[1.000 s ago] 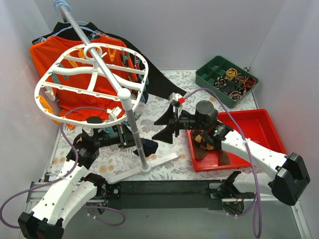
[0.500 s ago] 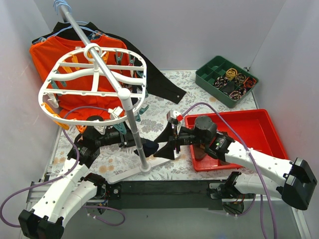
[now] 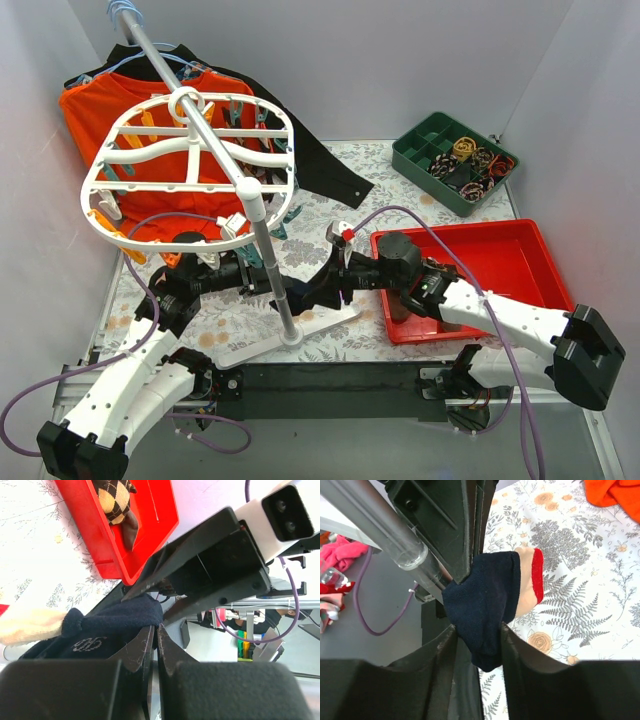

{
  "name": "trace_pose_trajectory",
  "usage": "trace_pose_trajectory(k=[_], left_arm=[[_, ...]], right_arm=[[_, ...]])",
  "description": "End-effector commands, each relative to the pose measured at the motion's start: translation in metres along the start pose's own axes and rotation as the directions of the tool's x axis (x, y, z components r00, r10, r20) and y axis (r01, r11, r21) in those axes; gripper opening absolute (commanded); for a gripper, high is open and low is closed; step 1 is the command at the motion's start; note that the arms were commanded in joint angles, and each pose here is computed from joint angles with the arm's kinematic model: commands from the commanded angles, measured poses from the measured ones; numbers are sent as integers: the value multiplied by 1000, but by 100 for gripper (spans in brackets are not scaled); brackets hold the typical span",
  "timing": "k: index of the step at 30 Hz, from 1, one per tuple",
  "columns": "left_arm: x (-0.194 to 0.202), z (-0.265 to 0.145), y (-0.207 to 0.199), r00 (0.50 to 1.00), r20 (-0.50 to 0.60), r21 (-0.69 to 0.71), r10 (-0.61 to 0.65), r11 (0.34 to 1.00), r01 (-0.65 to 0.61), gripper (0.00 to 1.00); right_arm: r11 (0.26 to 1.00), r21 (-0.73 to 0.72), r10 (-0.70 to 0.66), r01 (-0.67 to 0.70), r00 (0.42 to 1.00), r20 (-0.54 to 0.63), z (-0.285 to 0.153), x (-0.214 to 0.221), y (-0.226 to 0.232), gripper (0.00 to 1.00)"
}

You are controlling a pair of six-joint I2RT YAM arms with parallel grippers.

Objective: Remove the socks clipped to the hanger

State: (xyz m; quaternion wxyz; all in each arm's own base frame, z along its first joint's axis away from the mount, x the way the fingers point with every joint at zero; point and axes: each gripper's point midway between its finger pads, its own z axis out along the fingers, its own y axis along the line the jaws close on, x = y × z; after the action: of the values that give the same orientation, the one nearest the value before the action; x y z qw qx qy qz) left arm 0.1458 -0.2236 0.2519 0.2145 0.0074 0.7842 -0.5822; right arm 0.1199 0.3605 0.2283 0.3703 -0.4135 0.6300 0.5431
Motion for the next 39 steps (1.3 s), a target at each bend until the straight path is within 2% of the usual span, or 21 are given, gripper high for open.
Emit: trace_pose_trajectory(k=[1, 3, 4, 6, 8, 9, 12, 16, 18, 19, 22, 23, 24, 26, 27, 29, 30, 33, 39], left_arm=[[4, -5, -20, 999, -26, 63, 37, 997, -35, 0], [4, -5, -19, 999, -28, 63, 36, 997, -34, 0], [4, -5, -20, 999, -29, 64, 36, 997, -34, 0], [4, -4, -18, 999, -33, 61, 35, 998, -33, 2], [5, -4, -18, 999, -41, 62, 34, 998, -31, 10], [6, -4, -18, 999, -41, 62, 35, 998, -32, 20], [5, -5, -14, 999, -26, 37, 36, 999, -35, 31], [3, -8, -7, 999, 15, -6, 42, 999, -42, 32], [2, -9, -1, 999, 38, -36, 35, 999, -34, 32], [1, -9, 1, 998, 45, -43, 33, 999, -31, 32], [0, -10, 8, 997, 70, -76, 22, 997, -16, 31], [0, -11, 10, 997, 76, -86, 20, 996, -13, 31], [-3, -11, 12, 996, 91, -99, 19, 995, -10, 31], [-3, -13, 15, 995, 98, -122, 19, 992, -7, 30], [-4, -13, 16, 994, 108, -129, 22, 992, -7, 30], [-6, -15, 19, 992, 126, -155, 24, 988, -4, 30], [-8, -16, 19, 990, 138, -159, 29, 987, -6, 30], [-11, -19, 27, 986, 166, -205, 32, 979, 3, 30], [-11, -21, 39, 982, 186, -245, 33, 970, 14, 30]], right_arm=[[999, -26, -30, 32, 998, 60, 5, -17, 7, 38], [999, -33, -14, 16, 998, 56, 5, -13, 8, 31], [999, -33, -9, 11, 998, 57, 4, -12, 8, 18], [1000, -22, 0, 1, 998, 66, 3, -13, 8, 2], [1000, -4, 14, -13, 997, 72, 1, -11, 6, 1], [1000, 23, 14, -16, 996, 92, -2, -15, 3, 1], [994, 95, 41, -52, 992, 117, -14, -15, -8, 1], [957, 236, 139, -165, 983, 124, -44, -3, -39, 1], [921, 345, 128, -181, 977, 170, -68, -9, -58, 1], [893, 402, 151, -202, 976, 155, -79, -1, -66, 1], [805, 551, 107, -218, 968, 226, -116, -18, -86, 1], [750, 615, 145, -242, 968, 205, -131, -6, -94, 1], [697, 674, 108, -245, 965, 239, -147, -18, -99, 1], [608, 752, 126, -256, 966, 227, -167, -10, -106, 1], [540, 801, 106, -258, 965, 239, -183, -11, -111, 1], [451, 845, 101, -288, 957, 272, -202, -15, -113, 1], [365, 885, 111, -288, 957, 266, -219, -7, -116, 1], [222, 917, 131, -331, 942, 309, -246, 5, -117, 1], [1, 919, 152, -394, 908, 390, -282, 36, -116, 1]])
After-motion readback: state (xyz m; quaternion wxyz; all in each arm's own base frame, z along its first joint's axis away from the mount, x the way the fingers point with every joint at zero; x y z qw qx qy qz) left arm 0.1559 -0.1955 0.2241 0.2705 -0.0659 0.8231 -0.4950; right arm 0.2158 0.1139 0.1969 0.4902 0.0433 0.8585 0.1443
